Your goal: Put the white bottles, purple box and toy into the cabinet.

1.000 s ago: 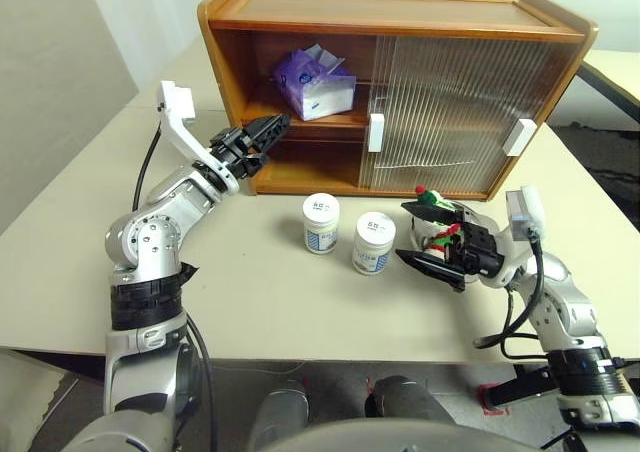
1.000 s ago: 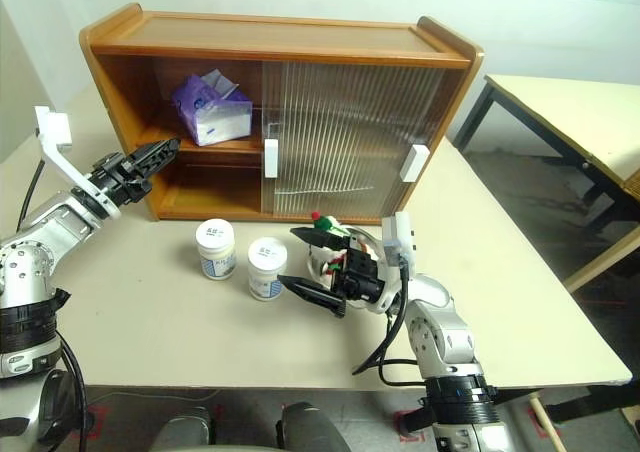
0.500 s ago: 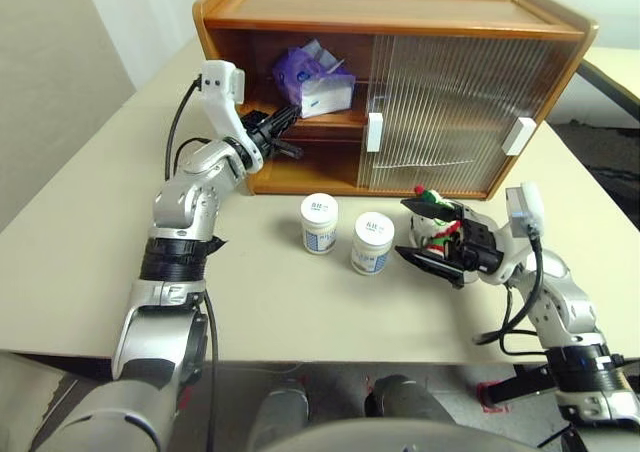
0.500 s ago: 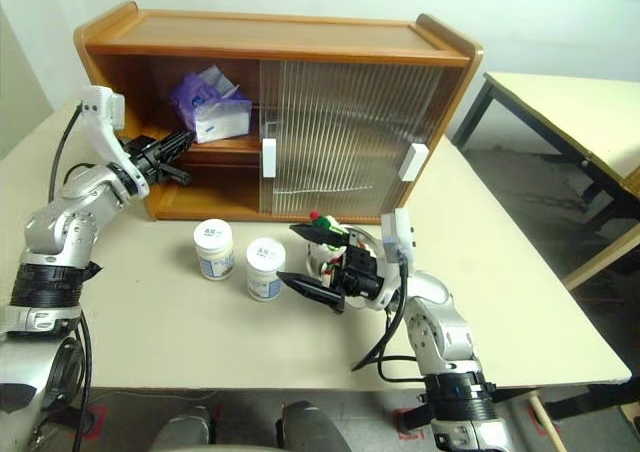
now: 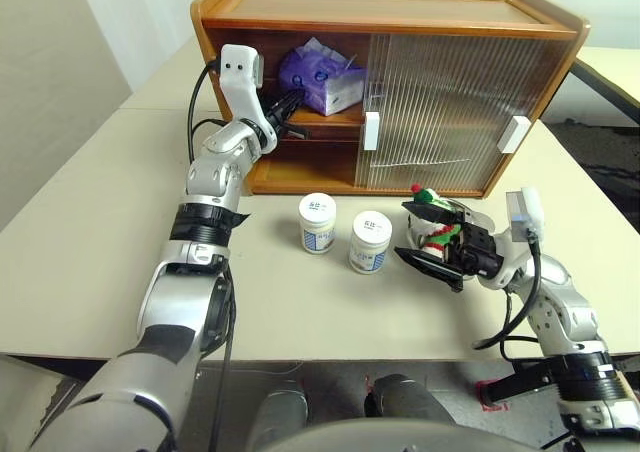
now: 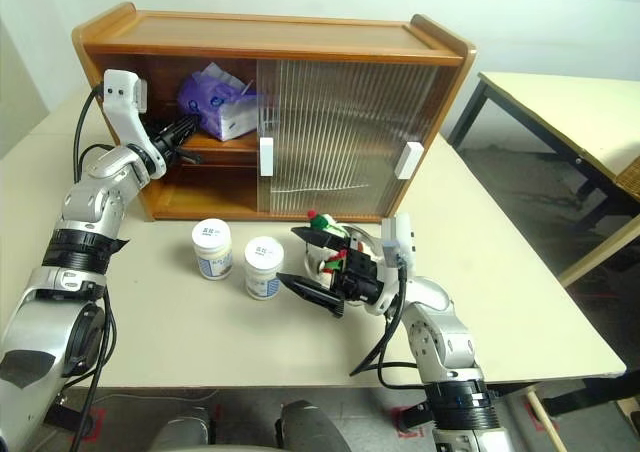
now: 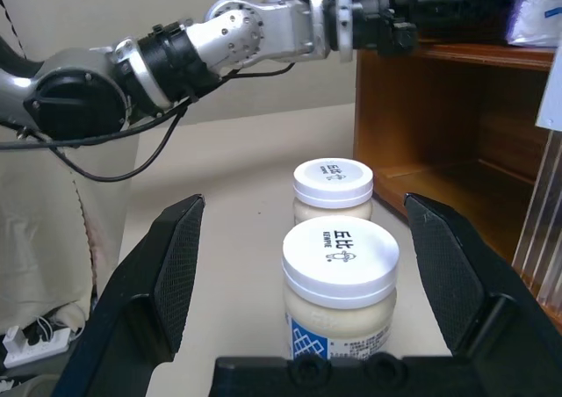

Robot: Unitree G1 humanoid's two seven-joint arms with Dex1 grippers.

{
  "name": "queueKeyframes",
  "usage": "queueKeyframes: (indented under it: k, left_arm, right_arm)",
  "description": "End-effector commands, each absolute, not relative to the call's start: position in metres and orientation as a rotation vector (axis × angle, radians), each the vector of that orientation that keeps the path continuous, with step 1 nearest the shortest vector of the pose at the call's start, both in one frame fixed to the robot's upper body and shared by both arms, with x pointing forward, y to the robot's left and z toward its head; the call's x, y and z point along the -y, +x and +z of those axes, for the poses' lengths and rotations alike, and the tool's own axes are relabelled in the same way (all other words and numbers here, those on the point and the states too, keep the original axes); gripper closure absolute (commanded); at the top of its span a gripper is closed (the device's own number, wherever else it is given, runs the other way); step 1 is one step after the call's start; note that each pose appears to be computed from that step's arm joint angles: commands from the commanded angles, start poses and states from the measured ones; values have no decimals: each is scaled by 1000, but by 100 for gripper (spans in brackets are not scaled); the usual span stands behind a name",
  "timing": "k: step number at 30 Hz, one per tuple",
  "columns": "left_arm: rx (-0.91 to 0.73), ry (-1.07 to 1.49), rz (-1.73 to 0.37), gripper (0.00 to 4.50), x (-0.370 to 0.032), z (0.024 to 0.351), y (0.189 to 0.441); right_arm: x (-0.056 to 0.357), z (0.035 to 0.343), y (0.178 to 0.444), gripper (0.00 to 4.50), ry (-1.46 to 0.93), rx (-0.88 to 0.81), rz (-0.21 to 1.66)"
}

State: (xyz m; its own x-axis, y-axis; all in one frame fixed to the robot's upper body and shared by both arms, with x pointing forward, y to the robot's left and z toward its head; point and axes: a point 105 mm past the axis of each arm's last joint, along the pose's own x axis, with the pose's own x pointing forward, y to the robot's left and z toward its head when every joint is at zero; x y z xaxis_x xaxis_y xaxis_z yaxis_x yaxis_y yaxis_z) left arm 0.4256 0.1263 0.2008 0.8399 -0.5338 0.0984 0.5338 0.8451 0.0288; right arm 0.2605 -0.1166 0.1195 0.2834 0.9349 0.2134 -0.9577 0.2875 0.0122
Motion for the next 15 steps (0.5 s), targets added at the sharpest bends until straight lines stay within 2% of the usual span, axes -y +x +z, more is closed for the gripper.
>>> queueKeyframes:
  k: [1, 7, 10, 13, 15]
  left_arm:
    - [101, -52, -645, 447, -124, 198, 404]
    - [106, -19, -786, 447, -144, 189, 358]
    - [17, 24, -825, 447, -166, 165, 335]
    - [-40, 55, -884, 390, -184, 146, 310]
    - [-67, 49, -917, 321, -189, 140, 301]
  right_arm:
    - [115, 122, 259, 0, 129, 177, 1284]
    - [116, 121, 259, 0, 128, 166, 1303]
    - [115, 121, 262, 0, 127, 162, 1315]
    - [114, 122, 263, 0, 133, 165, 1318]
    - [114, 123, 263, 0, 135, 167, 1319]
